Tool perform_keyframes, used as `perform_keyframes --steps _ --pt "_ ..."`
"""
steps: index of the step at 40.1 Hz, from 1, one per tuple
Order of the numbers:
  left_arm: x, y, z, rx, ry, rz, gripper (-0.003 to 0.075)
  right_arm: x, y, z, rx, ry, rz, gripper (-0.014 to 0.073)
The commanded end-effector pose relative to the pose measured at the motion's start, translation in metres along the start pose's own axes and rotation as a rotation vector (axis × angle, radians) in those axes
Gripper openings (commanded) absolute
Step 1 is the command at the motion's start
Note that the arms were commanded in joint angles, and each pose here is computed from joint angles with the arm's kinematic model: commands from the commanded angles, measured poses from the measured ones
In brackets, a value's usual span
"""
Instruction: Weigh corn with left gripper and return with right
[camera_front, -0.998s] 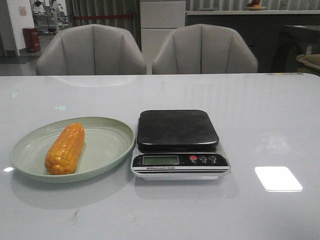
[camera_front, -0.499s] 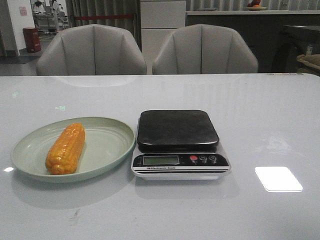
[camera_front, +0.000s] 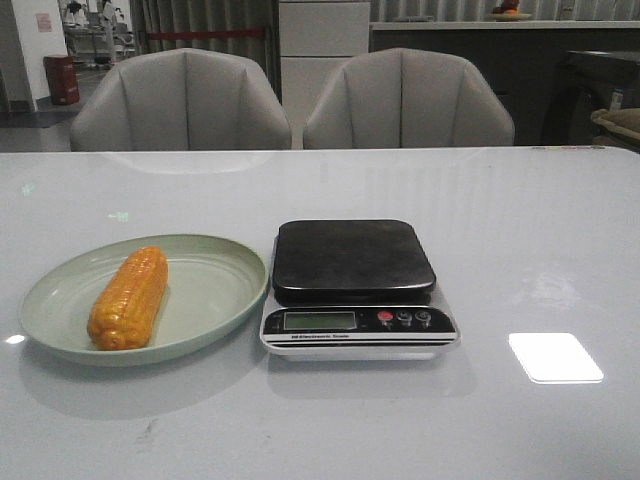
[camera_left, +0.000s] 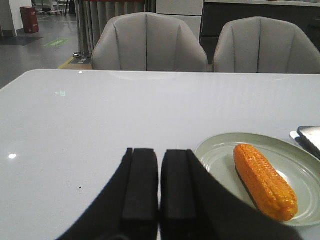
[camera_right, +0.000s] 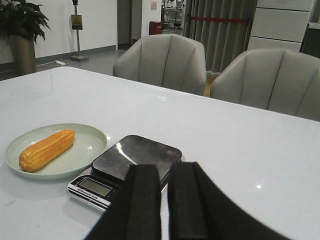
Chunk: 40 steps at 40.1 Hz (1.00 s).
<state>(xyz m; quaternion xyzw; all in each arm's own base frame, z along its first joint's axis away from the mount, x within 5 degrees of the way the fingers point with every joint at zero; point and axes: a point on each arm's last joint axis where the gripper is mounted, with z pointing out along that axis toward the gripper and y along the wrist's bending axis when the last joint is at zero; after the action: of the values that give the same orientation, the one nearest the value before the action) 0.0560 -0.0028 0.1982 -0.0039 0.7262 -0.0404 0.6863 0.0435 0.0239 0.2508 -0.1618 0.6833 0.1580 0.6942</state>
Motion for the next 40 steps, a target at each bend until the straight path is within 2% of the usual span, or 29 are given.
perform_keyframes --steps 1,7,13,40 --pt "-0.0087 -0.0014 -0.0021 0.02 -0.106 -0.003 0.0132 -0.0161 -0.0022 -0.0011 0.027 -0.098 -0.003 0.0218" --pt "-0.009 -0.0014 -0.0021 0.02 -0.109 0.004 0.0132 -0.0161 -0.0022 -0.0011 0.027 -0.098 -0.003 0.0218" --pt "-0.0091 -0.0014 -0.0021 0.017 -0.111 0.074 0.0132 -0.0161 -0.0022 -0.0011 0.027 -0.098 -0.003 0.0218" --pt "-0.0091 -0.0014 -0.0021 0.017 -0.111 0.074 0.0132 -0.0161 -0.0022 -0.0011 0.027 -0.098 -0.003 0.0218"
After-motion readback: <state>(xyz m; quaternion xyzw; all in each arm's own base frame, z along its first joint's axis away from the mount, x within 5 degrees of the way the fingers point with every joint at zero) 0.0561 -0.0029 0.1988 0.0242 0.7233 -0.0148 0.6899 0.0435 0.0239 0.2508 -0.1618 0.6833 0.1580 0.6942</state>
